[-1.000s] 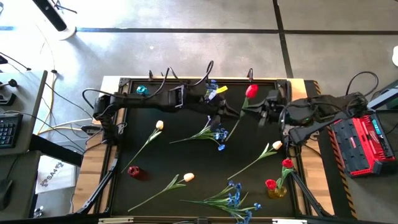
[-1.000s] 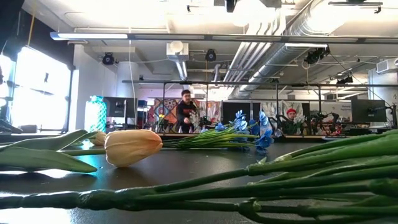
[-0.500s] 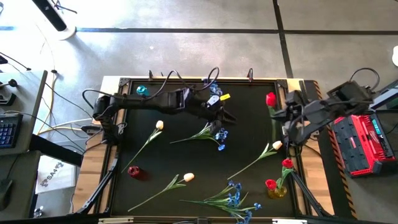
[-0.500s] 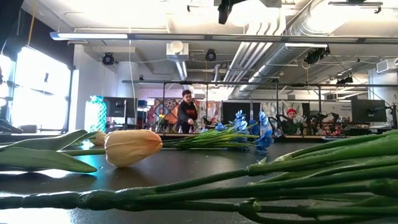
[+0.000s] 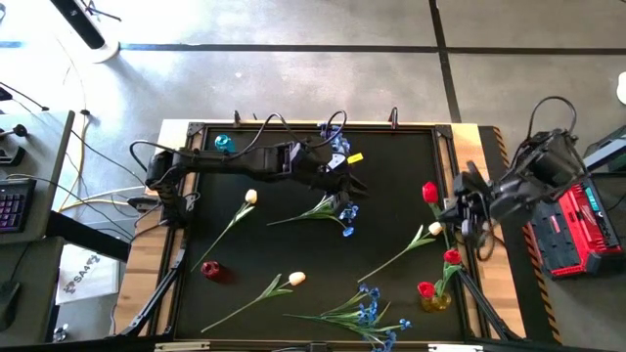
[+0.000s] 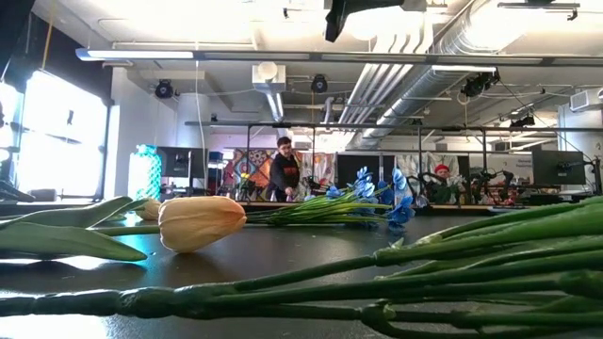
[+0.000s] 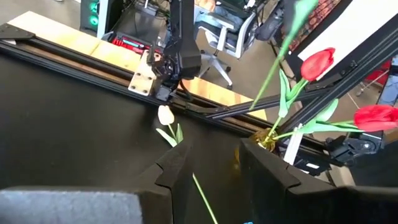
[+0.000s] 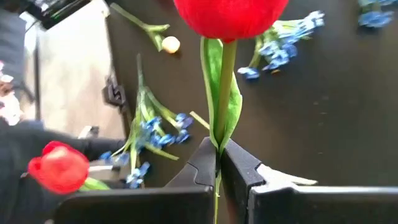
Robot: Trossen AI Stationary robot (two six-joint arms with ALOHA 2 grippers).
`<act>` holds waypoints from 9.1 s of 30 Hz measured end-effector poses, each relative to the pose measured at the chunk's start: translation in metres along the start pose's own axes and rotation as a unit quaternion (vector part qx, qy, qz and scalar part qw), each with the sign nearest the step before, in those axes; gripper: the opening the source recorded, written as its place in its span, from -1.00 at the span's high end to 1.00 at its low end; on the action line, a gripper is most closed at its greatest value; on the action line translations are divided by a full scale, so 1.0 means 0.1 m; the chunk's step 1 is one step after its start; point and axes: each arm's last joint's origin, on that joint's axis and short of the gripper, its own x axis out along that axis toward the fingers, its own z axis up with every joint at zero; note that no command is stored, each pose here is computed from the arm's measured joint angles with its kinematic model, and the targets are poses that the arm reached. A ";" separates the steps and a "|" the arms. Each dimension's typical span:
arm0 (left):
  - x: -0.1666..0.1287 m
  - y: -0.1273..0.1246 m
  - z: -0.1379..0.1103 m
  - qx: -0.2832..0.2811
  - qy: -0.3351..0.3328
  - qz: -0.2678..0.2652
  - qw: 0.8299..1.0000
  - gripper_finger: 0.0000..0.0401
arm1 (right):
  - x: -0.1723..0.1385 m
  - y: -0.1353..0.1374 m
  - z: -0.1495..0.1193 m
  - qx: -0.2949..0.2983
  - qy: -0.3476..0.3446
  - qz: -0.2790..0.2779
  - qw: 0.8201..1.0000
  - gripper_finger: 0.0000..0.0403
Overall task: Sort flowers into vase by color
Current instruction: Put the red flower into the yellow vase, then put the middle blue flowers into the red vase
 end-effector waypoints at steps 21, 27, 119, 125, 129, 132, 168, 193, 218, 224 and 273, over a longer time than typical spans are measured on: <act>0.00 0.02 0.01 -0.020 -0.006 0.014 1.000 0.42 | 0.04 0.60 -0.59 -0.111 -0.079 0.059 0.989 1.00; -0.01 0.04 0.02 -0.026 -0.011 0.022 0.999 0.42 | 0.08 0.75 -0.78 -0.118 -0.096 0.054 0.987 1.00; 0.18 0.24 -0.65 -0.029 0.237 0.153 0.959 0.42 | -0.31 0.16 -0.44 0.094 -0.261 0.126 0.953 0.65; 0.07 0.45 -0.69 -0.066 0.288 0.187 0.937 0.42 | -0.31 0.06 -0.29 0.103 -0.310 0.090 0.941 0.60; 0.03 0.58 -0.66 -0.057 0.302 0.189 0.932 0.42 | -0.27 0.04 -0.21 0.108 -0.325 0.054 0.938 0.47; 0.02 0.63 -0.63 -0.037 0.303 0.162 0.938 0.42 | -0.23 0.03 -0.16 0.118 -0.329 0.031 0.936 0.33; 0.18 1.05 -1.80 0.075 0.358 0.132 0.921 0.42 | 1.02 0.12 1.09 0.056 -0.179 -0.115 0.975 0.12; 0.11 1.13 -1.67 0.020 0.316 0.119 0.941 0.99 | 1.28 0.23 1.30 0.140 -0.241 -0.087 0.956 0.12; -1.39 0.78 -0.38 0.043 0.030 0.082 0.995 1.00 | 2.03 -0.07 1.25 0.176 -0.316 -0.018 0.932 0.12; -1.57 0.60 -0.29 0.058 -0.005 0.045 0.997 1.00 | 1.99 -0.06 1.38 0.100 -0.389 0.003 0.916 0.07; -1.19 0.16 -0.41 0.048 -0.008 -0.039 0.998 0.18 | 1.98 -0.28 1.52 -0.049 -0.334 0.073 0.939 1.00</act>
